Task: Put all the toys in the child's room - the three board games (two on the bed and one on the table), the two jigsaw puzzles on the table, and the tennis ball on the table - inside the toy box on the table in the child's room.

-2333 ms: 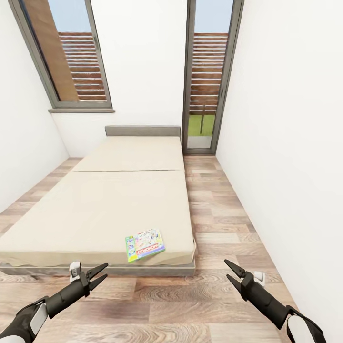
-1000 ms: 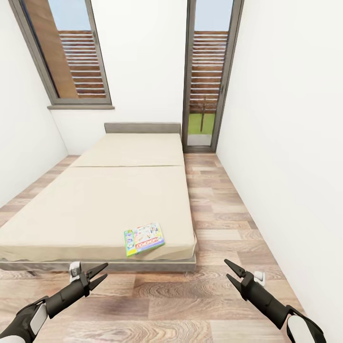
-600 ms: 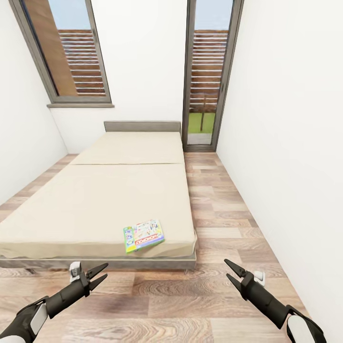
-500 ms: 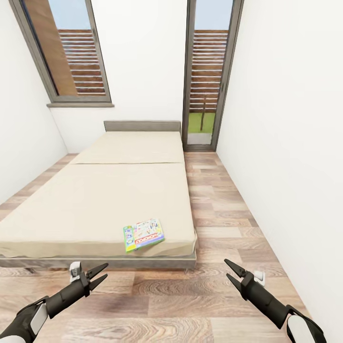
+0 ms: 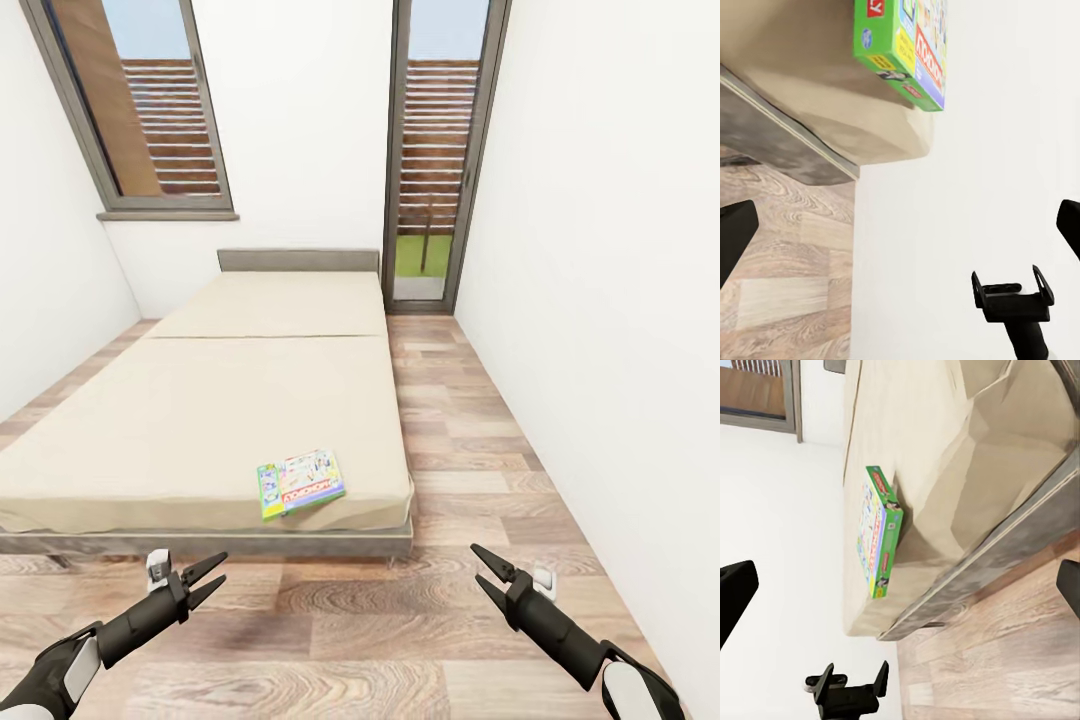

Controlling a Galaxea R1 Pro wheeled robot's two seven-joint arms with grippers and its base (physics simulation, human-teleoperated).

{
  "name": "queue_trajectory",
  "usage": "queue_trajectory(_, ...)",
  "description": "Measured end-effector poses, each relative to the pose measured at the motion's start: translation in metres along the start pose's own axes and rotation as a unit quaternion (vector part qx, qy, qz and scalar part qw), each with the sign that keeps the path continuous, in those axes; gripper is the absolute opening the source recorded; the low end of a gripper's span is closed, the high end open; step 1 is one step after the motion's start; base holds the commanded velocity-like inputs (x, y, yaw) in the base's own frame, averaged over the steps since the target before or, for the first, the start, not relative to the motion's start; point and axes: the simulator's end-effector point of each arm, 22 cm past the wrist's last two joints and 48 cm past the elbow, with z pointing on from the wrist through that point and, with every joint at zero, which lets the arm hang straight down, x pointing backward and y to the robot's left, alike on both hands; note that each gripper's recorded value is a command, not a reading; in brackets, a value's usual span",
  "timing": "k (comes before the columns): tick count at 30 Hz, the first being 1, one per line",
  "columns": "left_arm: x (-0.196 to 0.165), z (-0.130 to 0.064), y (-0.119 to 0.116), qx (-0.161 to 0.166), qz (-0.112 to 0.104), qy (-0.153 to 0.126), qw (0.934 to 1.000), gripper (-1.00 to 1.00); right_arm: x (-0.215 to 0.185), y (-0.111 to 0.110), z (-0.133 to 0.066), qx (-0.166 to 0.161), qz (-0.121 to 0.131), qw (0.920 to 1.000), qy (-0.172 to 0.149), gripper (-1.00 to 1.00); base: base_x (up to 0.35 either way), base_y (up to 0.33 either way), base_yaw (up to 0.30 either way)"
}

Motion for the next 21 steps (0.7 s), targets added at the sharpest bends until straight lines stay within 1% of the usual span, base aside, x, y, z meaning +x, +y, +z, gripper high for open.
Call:
queue_trajectory(7, 0.005, 0.001, 0.014, 0.0, 0.0, 0.0, 1.0, 1.0, 0.005, -0.015, 0.001, 0.001, 0.0, 1.0, 0.0, 1.0, 0.0, 0.0, 0.0)
queue_trajectory(21, 0.006, 0.001, 0.015, -0.001, 0.0, 0.001, 1.0, 1.0, 0.005, -0.016, 0.001, 0.002, 0.0, 1.0, 0.001, 1.0, 0.009, -0.012, 0.0)
